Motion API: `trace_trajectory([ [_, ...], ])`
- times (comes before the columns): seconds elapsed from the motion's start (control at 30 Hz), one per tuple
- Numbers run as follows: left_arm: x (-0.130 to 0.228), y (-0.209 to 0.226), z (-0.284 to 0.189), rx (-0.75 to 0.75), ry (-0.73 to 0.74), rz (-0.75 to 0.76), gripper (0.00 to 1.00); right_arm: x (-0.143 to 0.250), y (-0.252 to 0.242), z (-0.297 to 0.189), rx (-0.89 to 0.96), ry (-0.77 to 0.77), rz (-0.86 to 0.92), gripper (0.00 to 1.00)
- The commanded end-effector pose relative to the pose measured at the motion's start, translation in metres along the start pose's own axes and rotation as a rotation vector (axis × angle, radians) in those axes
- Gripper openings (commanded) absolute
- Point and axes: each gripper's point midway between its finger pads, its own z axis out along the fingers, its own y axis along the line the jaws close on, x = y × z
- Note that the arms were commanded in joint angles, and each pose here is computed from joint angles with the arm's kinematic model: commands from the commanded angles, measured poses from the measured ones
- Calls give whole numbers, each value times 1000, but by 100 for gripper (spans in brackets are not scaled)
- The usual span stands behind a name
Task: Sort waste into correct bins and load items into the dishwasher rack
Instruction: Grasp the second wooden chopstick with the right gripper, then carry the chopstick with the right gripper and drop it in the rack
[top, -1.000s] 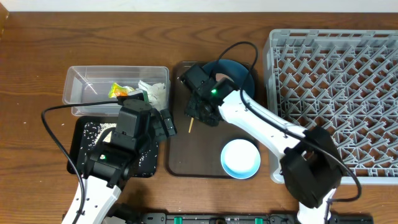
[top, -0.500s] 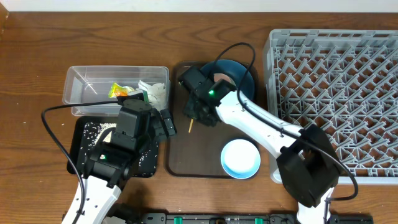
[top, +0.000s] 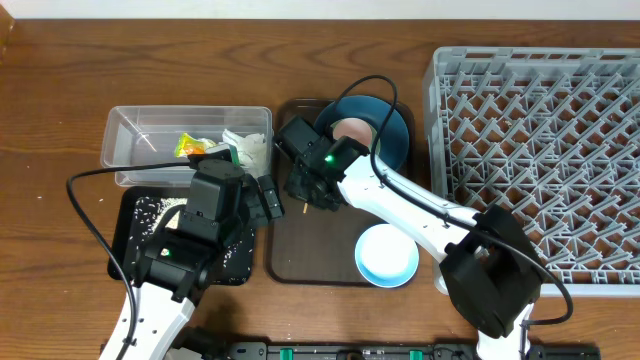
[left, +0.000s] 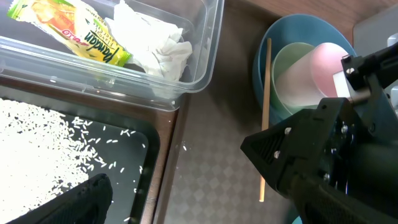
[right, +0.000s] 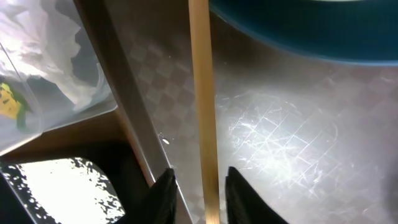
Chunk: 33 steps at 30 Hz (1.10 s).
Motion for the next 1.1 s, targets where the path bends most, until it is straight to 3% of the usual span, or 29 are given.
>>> trace_trajectory([
  [0.0,-4,2,0,-13,-14,-13,95,-1,1,2,8,-10,2,21],
  [0.1,-4,2,0,-13,-14,-13,95,4,-1,1,16,15,2,16],
  [0.2,-4,2,0,-13,-14,-13,95,6,-1,1,9,38,7,2],
  [0.67,-4,2,0,-13,-14,-13,95,-4,7,-23,-57,32,-50,1],
  [1.07,-4,2,0,-13,-14,-13,95,-40,13,-145,-245,-169,-432,1],
])
